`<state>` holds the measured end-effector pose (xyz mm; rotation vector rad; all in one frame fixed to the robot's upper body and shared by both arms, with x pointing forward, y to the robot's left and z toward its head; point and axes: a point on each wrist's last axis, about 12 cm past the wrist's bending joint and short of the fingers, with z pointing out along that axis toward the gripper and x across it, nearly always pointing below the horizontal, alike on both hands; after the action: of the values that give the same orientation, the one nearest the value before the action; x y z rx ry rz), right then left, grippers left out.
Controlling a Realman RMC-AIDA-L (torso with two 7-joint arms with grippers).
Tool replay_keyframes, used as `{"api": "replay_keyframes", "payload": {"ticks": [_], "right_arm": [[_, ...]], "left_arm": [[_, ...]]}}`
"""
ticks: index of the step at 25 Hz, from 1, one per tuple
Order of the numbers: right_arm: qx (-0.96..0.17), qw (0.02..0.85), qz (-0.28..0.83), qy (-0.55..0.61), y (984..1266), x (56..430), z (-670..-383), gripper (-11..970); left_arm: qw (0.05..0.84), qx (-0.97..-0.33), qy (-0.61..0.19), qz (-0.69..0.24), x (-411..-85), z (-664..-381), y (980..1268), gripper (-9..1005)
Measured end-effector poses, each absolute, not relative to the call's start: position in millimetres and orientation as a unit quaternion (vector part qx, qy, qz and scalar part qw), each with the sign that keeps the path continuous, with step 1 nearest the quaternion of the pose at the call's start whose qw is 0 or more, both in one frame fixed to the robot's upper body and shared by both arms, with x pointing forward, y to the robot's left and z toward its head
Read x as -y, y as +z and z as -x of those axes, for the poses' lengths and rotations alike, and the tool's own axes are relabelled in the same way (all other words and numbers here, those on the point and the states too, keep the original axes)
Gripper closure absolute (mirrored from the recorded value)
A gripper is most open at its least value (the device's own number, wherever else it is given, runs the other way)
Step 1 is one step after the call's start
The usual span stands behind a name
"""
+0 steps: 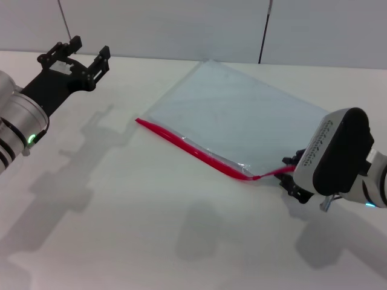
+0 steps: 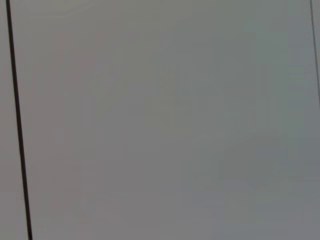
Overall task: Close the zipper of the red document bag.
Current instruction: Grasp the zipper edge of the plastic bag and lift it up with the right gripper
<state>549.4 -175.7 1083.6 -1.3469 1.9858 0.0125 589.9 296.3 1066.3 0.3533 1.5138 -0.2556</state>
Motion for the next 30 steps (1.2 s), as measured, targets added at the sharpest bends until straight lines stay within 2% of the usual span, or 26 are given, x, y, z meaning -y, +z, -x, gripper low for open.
{"api": "replay_keyframes", "payload": {"ticks": [2, 8, 24, 27, 30], "right_arm": [[-0.773, 0.353, 0.527, 0.006, 1082, 176, -550, 652], [-0.778, 0.334, 0.532, 0.007, 1079, 177, -551, 721], [-0.781, 0.331, 0.530, 0.000, 1082, 179, -555, 698], [-0.780, 0.337, 0.527, -0.002, 1086, 178, -555, 790], [-0.773, 0.354, 0.526, 0.001, 1095, 175, -552, 818]], "left_arm": [[0.706, -0.681, -0.115, -0.159, -296, -590, 1066, 376], [0.706, -0.681, -0.115, -0.159, -297, -590, 1066, 378], [0.706, -0.681, -0.113, -0.159, -298, -590, 1067, 382], [0.705, -0.681, -0.114, -0.160, -298, -590, 1067, 382], [0.697, -0.685, -0.123, -0.174, -294, -589, 1065, 383]]}}
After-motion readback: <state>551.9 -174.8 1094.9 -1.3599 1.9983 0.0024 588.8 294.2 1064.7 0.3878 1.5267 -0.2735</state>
